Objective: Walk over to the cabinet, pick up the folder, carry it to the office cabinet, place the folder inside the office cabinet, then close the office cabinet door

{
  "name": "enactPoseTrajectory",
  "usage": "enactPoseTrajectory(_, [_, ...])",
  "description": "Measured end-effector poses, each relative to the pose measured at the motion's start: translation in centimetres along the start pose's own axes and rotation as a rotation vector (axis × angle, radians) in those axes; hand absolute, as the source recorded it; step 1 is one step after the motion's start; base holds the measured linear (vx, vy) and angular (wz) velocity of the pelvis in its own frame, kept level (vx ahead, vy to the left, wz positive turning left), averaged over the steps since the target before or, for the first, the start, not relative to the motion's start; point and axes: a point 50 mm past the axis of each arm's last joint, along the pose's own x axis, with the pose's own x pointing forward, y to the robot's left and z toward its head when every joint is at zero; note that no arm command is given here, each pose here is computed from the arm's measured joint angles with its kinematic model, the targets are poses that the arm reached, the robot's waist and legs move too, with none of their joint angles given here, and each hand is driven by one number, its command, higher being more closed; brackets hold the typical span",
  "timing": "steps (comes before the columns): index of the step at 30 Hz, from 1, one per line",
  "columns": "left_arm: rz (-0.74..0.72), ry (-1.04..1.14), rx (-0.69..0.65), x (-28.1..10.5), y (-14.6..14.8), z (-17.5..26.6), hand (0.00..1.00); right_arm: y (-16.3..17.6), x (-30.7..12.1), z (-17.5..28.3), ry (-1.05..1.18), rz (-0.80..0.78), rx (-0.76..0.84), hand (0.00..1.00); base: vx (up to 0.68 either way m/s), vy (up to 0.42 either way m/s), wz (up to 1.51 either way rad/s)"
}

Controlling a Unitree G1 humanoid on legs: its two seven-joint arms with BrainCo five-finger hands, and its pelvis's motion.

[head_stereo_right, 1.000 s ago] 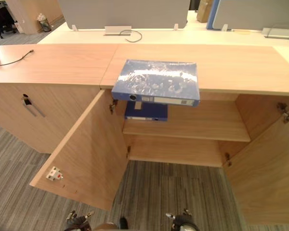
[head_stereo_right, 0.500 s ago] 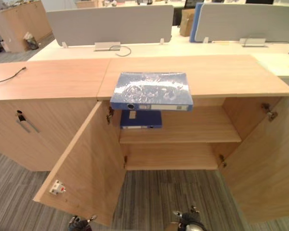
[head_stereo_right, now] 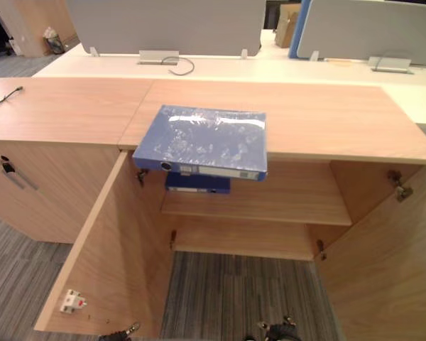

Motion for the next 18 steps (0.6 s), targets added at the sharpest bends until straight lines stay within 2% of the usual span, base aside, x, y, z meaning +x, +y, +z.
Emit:
enactPoseTrajectory(5, [-0.037,-0.035,0.062,0.4,0.4,0.9,0.00,0.3,-0.1,-0.3,0.008,0.007,-0.003,0.00,-0.03,0.027,0.17])
enactPoseTrajectory(10, [-0.074,-0.072,0.010,0.3,0.2,1.8,0.00,0.0,0.0,0.0,-0.003,0.000,-0.004,0.00,-0.12,-0.027,0.07])
enactPoseTrajectory(18, [-0.119,-0.067,0.053,0.0,0.2,1.1,0.00,0.1,-0.1,0.0,-0.013,0.013,0.003,0.00,0.05,0.092,-0.05])
